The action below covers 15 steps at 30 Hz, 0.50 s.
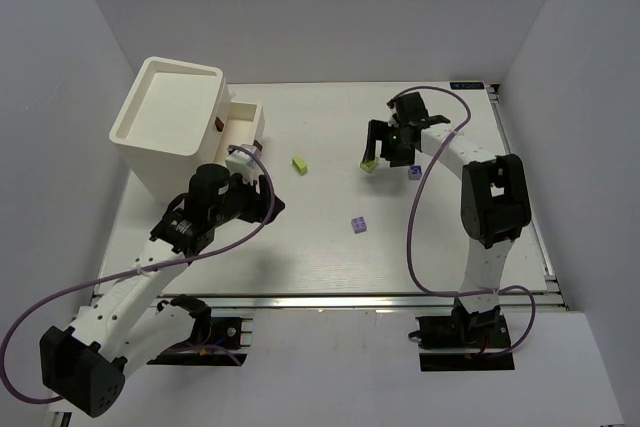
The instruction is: Sort the legos into containers by color
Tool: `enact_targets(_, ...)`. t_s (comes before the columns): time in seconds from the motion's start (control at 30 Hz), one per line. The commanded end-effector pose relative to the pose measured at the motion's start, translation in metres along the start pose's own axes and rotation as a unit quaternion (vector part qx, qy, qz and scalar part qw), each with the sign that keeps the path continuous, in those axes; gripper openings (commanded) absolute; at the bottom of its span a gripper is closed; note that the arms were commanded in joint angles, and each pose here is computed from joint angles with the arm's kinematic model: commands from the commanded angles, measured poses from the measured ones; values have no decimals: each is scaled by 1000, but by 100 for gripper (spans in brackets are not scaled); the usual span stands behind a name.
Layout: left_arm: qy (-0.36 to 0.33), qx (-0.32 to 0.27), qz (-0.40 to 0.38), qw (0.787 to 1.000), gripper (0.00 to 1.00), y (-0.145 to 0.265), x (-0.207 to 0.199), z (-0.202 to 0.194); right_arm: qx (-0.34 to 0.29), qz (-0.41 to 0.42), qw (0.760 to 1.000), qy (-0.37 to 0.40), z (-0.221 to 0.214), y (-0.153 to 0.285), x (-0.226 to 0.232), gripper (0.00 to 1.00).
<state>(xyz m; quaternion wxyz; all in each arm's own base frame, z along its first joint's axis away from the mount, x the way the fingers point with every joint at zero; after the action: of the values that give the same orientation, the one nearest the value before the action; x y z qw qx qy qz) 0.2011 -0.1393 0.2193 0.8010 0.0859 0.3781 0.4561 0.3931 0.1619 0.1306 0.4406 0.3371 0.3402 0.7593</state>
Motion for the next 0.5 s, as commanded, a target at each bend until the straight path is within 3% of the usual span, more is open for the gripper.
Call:
enact_targets(0.0,-9,-28,-8,1000,70,5,-3,6,-19,-41,998,-35,18,-4,-1,89)
enact_targets(0.47,-17,-46,-8,999,71,11,-5,10,-2,-68,995,-75,26,-39,7,88)
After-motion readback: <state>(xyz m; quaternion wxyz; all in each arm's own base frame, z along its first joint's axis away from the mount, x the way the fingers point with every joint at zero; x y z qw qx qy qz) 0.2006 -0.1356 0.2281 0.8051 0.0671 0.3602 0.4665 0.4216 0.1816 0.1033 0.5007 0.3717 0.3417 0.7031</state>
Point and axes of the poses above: each gripper's point midway between its finger pads, its own y axis back along the fingers, its own x axis along the line the jaws close on, z = x × y, the point moved 7 cm from there along y, back along the fingers, and after that the axes turned 15 degrees about y, right-handed, at the moved point
